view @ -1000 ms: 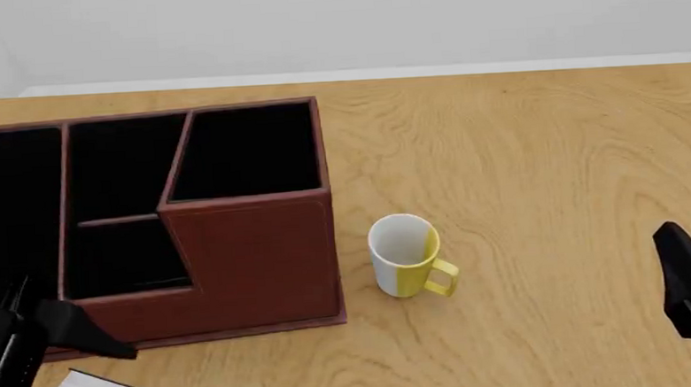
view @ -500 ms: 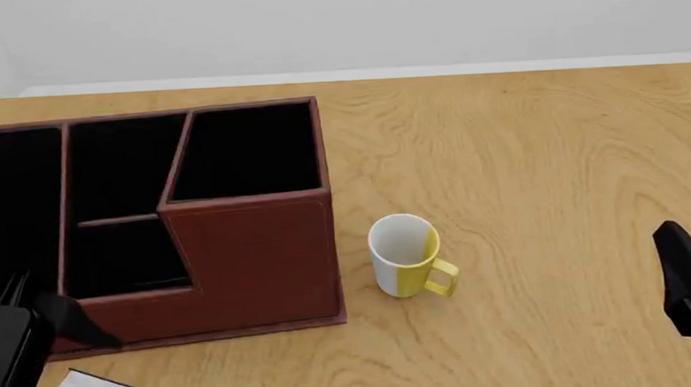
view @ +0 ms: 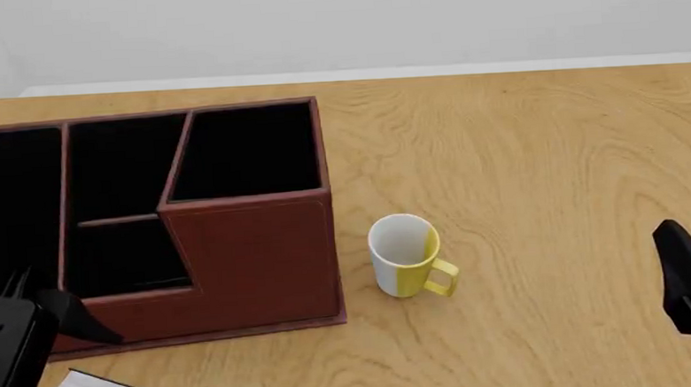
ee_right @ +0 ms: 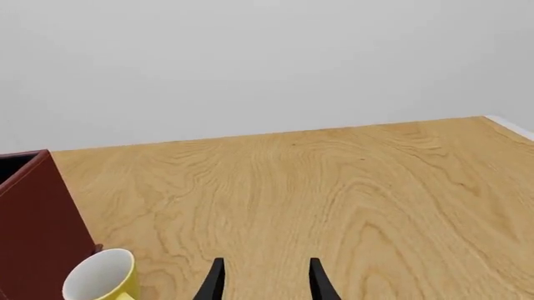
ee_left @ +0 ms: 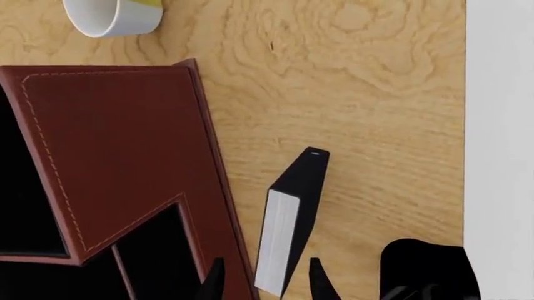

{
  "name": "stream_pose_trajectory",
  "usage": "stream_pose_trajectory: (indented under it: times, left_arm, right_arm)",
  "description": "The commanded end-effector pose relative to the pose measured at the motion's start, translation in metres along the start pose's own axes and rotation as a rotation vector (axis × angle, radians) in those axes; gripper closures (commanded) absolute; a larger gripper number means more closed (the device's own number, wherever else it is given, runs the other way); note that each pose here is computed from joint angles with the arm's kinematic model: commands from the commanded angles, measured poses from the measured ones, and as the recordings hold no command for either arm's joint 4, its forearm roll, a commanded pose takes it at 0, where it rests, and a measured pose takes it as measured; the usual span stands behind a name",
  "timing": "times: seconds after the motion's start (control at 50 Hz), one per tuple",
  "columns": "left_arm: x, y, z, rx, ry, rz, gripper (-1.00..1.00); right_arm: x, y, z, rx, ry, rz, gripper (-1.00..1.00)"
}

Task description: Pick up the book and place it in the front compartment of the caddy.

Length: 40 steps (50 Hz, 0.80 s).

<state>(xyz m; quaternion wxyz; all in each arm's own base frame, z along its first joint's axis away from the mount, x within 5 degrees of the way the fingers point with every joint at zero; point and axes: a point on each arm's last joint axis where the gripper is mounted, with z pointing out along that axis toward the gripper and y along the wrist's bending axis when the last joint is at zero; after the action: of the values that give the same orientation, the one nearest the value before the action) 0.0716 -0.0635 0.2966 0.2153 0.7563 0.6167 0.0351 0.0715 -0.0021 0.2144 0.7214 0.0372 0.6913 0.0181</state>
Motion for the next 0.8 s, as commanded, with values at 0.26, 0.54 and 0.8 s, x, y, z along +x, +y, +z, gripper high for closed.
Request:
stream_pose_trajectory:
  times: [0.26,0.54,0.8]
  left_arm:
    - [0.000,0.000,0.002,0.011,0.006,-0.004,-1.00]
    - [-0.002,-0.006,0.003,0.016,-0.013,-0.010,-1.00]
    - [-0.006,-0.010,0.000,0.020,-0.042,-0.007,-1.00]
  right_arm:
    - [0.000,0.000,0.002,0.003,0.001,-0.002,-1.00]
    - [0.000,0.000,0.002,0.004,0.001,-0.003,-1.00]
    - [0.000,0.000,0.003,0.007,0.001,-0.005,-1.00]
